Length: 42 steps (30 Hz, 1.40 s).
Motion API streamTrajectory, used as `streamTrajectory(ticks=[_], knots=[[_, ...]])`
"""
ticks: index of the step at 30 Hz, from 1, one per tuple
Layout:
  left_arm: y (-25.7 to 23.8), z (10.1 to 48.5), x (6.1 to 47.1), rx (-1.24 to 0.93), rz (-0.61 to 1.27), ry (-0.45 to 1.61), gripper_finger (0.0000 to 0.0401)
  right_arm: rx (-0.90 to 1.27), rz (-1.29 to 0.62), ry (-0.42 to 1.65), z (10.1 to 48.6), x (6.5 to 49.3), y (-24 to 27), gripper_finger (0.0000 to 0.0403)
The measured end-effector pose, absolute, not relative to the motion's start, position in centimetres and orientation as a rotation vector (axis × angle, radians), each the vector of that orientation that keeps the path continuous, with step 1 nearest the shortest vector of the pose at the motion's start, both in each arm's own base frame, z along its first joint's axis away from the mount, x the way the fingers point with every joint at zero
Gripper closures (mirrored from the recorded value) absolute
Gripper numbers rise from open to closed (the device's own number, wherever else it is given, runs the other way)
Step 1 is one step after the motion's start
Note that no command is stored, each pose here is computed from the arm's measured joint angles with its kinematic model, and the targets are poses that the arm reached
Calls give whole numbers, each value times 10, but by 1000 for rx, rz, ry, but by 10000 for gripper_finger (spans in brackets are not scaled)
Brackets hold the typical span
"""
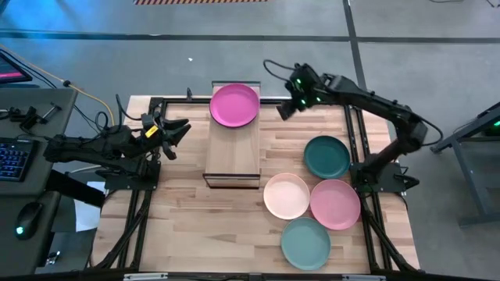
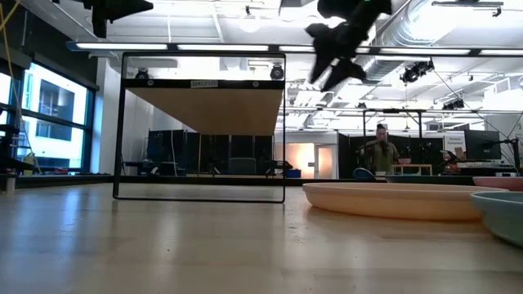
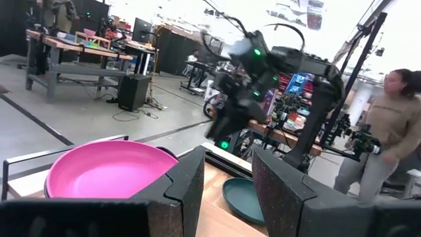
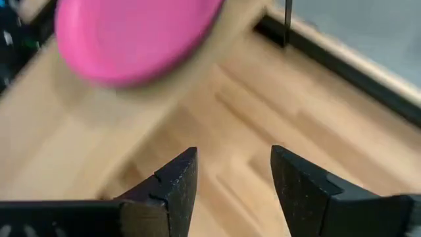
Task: Place and stack plates onto a shelf
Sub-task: Put the light orange plate on the shelf
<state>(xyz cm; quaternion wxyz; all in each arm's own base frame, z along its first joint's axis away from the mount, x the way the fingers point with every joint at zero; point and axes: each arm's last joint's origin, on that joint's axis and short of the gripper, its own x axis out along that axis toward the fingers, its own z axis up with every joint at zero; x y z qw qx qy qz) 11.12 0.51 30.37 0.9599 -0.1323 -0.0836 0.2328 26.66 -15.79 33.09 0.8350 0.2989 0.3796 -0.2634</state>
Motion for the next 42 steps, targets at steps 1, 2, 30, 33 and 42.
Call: streamTrajectory(ticks=[1,2,30,33,42], knots=[[5,304,111,-268,472,-169,284,636,-553,805,326,260,-152,229],[5,304,111,-268,472,-168,284,645,-543,795,322,253,-146,229],[3,303,112,-266,386,-153,284,573,-185,70,297,194,-69,229],[3,303,112,-289,385,-157,284,588,-186,68,297,194,-69,229],[3,303,112,-289,385,-155,284,612,-186,66,297,194,-69,229]])
